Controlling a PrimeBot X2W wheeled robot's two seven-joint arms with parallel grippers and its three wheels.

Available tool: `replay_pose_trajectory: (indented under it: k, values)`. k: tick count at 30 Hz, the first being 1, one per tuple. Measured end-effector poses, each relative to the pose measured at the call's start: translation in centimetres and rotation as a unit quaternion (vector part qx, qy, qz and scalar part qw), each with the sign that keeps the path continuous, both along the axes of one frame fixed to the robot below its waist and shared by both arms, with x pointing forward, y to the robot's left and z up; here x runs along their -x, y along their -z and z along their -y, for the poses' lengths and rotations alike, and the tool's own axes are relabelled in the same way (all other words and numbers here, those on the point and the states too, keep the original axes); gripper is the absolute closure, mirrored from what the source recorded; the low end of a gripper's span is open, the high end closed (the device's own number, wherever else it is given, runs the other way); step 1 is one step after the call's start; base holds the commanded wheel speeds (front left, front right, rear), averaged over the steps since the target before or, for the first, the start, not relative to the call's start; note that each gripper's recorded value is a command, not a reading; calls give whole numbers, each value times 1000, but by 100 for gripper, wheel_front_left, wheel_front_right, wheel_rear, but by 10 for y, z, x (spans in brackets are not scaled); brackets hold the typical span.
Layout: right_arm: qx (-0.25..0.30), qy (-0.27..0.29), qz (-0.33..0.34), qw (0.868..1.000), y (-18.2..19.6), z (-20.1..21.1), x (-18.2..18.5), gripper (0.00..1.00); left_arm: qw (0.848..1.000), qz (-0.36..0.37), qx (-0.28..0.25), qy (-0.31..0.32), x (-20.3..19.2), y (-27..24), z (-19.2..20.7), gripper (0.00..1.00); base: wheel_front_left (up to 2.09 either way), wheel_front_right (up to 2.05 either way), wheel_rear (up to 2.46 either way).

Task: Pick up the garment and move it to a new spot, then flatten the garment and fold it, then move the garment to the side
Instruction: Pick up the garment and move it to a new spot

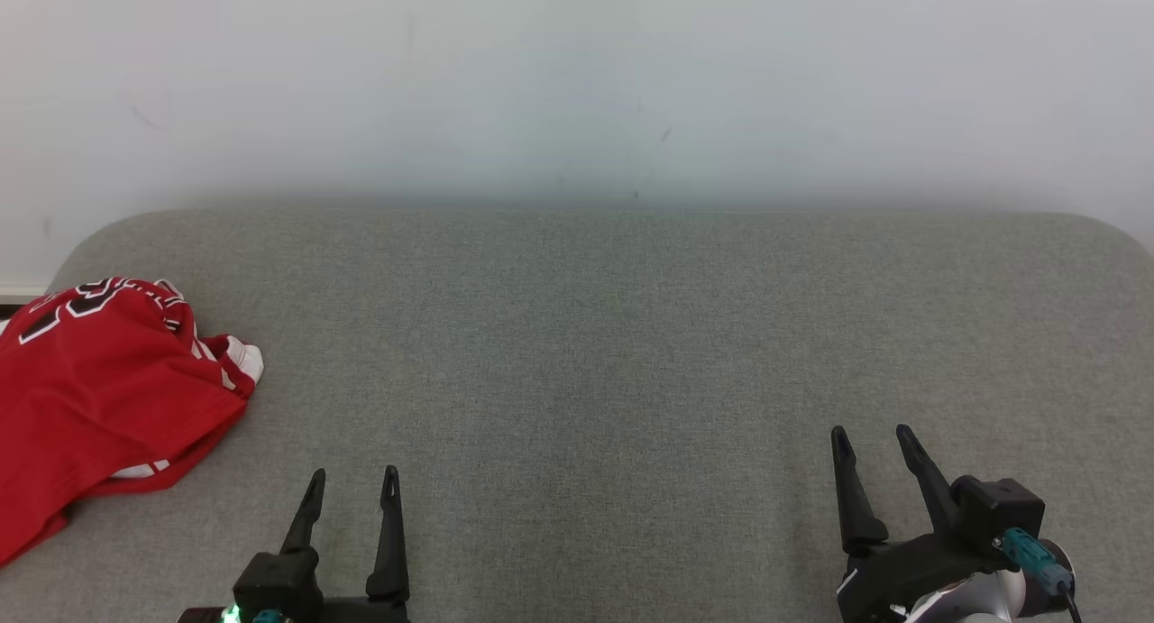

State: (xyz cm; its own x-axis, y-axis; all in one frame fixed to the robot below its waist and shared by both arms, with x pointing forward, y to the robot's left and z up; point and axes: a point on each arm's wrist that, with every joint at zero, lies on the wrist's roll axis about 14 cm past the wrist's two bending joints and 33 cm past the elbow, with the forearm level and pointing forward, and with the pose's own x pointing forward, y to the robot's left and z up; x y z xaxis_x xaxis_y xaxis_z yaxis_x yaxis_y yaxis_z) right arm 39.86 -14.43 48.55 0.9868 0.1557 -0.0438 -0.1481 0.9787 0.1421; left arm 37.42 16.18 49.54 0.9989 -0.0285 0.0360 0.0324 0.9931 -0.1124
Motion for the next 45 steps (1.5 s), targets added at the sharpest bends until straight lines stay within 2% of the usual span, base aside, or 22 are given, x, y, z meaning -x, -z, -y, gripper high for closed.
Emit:
replay_pose_trajectory:
  k: [13,18,26,33,37,45]
  values:
    - [1,1,-1,1000,1,0,-1,0,1000,-3,7,-2,1,2,0,0,0,0,0]
    - [-14,-17,8,1000,-4,-14,-6,0,999,-5,23,-23,6,3,-13,0,0,0,0]
    - [-25,-70,23,997,-14,-53,-14,0,998,4,23,-64,19,-3,-37,0,0,0,0]
    - [-34,-133,13,990,-11,-100,-15,0,991,7,18,-129,47,-9,-78,0,0,0,0]
    - [-37,-172,11,984,-12,-129,-14,0,985,4,18,-174,72,-8,-103,0,0,0,0]
    - [-35,-261,10,965,-16,-194,-5,0,961,4,21,-275,131,-7,-152,0,0,0,0]
